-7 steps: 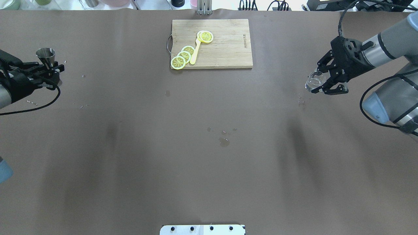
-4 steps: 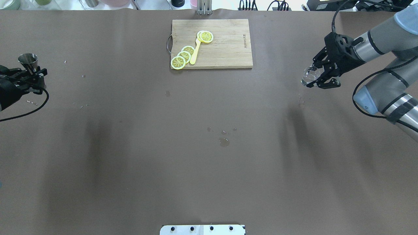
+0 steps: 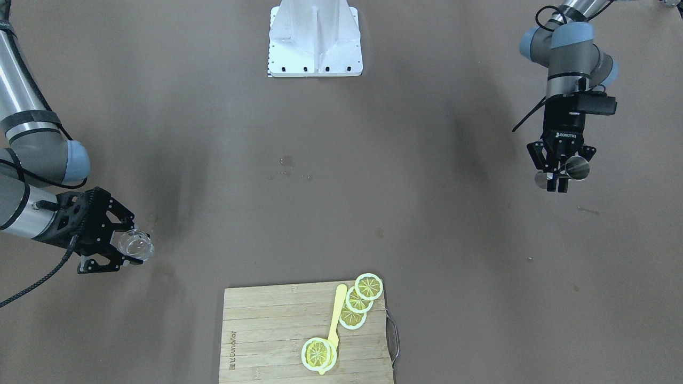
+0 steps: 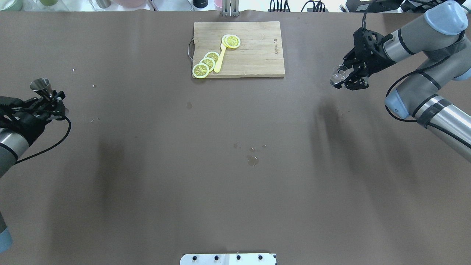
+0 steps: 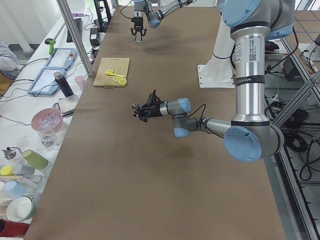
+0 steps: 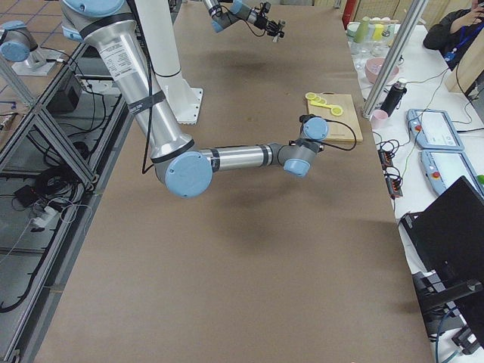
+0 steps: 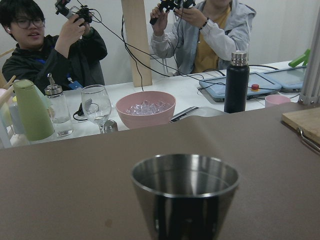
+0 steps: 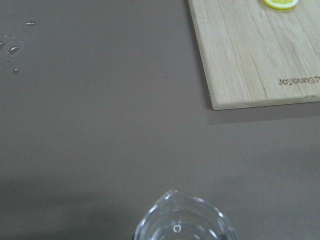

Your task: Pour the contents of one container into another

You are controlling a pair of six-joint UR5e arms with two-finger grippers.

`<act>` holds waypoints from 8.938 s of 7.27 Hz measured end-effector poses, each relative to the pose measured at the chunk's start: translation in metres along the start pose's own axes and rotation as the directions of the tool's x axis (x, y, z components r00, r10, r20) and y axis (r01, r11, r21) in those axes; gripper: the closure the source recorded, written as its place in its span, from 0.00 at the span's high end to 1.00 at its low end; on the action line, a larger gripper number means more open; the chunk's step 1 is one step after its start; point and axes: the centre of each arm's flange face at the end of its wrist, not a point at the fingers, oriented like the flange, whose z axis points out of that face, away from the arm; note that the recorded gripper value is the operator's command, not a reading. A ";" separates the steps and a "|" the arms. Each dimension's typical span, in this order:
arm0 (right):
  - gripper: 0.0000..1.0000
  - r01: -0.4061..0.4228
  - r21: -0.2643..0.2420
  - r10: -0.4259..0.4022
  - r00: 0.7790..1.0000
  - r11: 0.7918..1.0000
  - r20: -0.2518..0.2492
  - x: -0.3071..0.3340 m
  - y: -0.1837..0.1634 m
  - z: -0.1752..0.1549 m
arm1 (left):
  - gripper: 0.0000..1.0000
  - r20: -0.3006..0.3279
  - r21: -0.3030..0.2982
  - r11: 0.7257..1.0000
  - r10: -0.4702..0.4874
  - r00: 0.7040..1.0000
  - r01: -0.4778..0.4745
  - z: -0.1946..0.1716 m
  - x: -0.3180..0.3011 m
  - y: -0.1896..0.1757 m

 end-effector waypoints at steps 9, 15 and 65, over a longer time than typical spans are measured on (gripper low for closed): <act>0.00 -0.006 0.078 0.014 0.994 0.997 -0.106 -0.032 -0.003 0.063 | 0.00 0.234 0.055 0.998 -0.048 0.971 0.037 -0.005 -0.008 0.070; 0.00 0.001 0.078 0.008 0.993 0.997 -0.115 -0.037 0.007 0.072 | 0.00 0.273 0.135 0.988 -0.104 0.956 0.069 -0.007 0.000 0.097; 1.00 -0.981 -0.010 0.858 -0.166 -0.195 -0.487 -0.055 0.300 -0.314 | 0.98 -0.022 -0.818 0.572 -0.119 0.993 0.050 -0.118 -0.361 -0.135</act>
